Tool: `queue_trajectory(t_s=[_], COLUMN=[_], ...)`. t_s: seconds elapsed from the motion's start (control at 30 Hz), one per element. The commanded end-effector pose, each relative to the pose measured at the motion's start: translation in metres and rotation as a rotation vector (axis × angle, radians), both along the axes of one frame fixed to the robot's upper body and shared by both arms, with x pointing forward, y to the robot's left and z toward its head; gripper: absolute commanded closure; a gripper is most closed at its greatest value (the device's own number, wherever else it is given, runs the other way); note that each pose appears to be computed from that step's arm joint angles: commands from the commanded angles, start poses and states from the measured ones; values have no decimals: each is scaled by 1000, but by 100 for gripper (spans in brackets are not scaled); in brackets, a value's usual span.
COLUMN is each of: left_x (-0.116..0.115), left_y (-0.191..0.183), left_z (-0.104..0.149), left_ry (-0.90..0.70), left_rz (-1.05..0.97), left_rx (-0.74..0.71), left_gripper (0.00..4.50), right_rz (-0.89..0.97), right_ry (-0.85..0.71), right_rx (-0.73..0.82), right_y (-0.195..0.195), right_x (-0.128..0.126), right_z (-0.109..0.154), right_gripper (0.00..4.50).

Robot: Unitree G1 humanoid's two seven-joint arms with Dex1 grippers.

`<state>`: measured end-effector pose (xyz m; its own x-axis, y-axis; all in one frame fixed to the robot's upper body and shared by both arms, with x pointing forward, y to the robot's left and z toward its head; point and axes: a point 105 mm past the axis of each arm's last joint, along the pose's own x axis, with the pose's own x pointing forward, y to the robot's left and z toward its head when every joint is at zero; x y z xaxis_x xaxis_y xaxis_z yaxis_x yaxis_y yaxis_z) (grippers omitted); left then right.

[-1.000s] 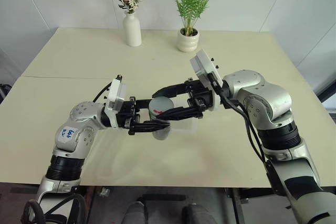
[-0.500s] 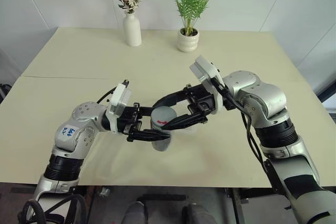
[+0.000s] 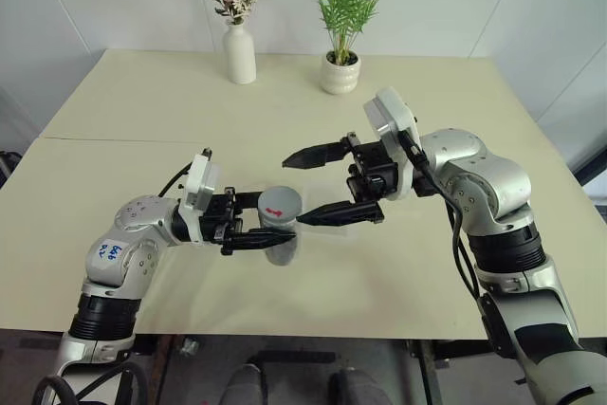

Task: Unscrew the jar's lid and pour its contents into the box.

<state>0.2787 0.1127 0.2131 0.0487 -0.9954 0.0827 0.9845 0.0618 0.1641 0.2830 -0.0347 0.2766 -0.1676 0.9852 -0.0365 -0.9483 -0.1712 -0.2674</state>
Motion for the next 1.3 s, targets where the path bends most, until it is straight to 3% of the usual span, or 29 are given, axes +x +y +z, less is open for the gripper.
queue_trajectory(t_s=[0.03, 0.4, 0.67, 1.3], left_x=[6, 13, 13, 11], left_y=[9, 0, -9, -8], left_z=[9, 3, 1, 0], left_ry=[-88, -103, -91, -92], left_rz=[99, 125, 98, 92], left_rx=[-18, -23, -34, -48], left_gripper=[199, 199, 199, 199], right_rz=[-89, -191, -266, -310], right_ry=[-79, -37, -28, 2], right_rx=[79, 54, 44, 60], right_y=[1, 22, 29, 33], right_x=[1, 0, 13, 23], right_z=[14, -7, -15, -16], right_gripper=[5, 5, 5, 5])
